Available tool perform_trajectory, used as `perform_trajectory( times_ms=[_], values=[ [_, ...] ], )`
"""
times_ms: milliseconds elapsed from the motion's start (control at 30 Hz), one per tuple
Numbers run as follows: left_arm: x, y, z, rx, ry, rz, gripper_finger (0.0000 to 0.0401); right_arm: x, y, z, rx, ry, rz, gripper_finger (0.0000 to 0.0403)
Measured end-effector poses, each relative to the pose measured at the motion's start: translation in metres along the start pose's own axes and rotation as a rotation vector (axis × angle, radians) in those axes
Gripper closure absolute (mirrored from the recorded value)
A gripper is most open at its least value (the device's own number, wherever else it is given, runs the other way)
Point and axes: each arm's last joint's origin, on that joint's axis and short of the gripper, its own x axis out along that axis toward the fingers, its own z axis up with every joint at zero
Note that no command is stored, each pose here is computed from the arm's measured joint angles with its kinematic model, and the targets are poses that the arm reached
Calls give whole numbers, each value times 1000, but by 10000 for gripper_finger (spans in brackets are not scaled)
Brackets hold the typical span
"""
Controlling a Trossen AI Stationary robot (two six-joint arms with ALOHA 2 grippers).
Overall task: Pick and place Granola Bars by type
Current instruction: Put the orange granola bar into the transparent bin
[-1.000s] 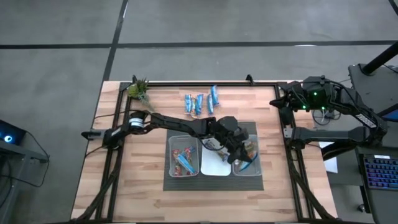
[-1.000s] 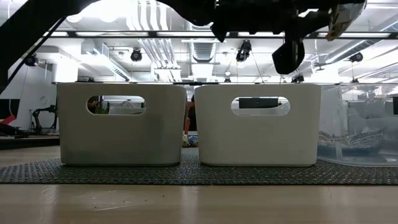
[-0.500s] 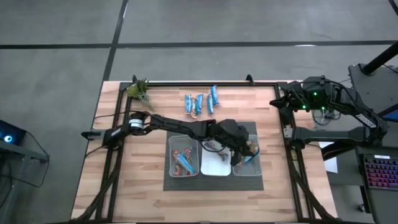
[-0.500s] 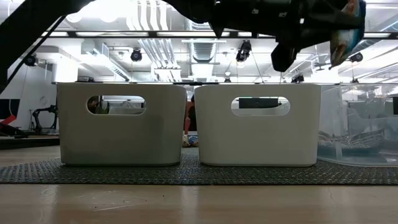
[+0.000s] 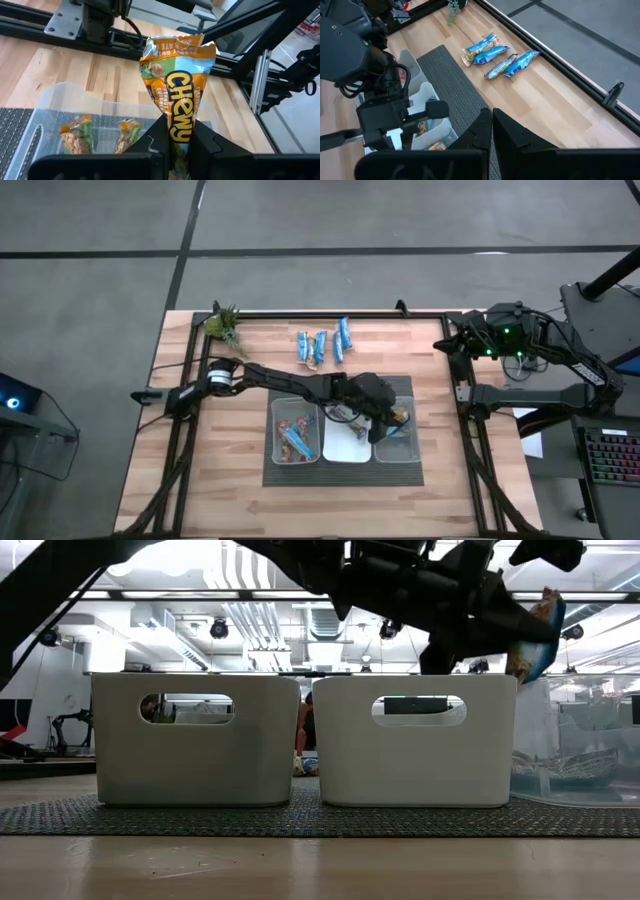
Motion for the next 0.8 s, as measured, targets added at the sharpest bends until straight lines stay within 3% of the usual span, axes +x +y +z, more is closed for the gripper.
perform_trajectory(
  times_ms=[400,800],
  values=[
    [0,2,-9,-23,92,11,372,0,0,0,0,-2,-5,394],
    [-1,4,-12,-36,129,23,269,8,0,3,-1,17,-33,394]
  ],
)
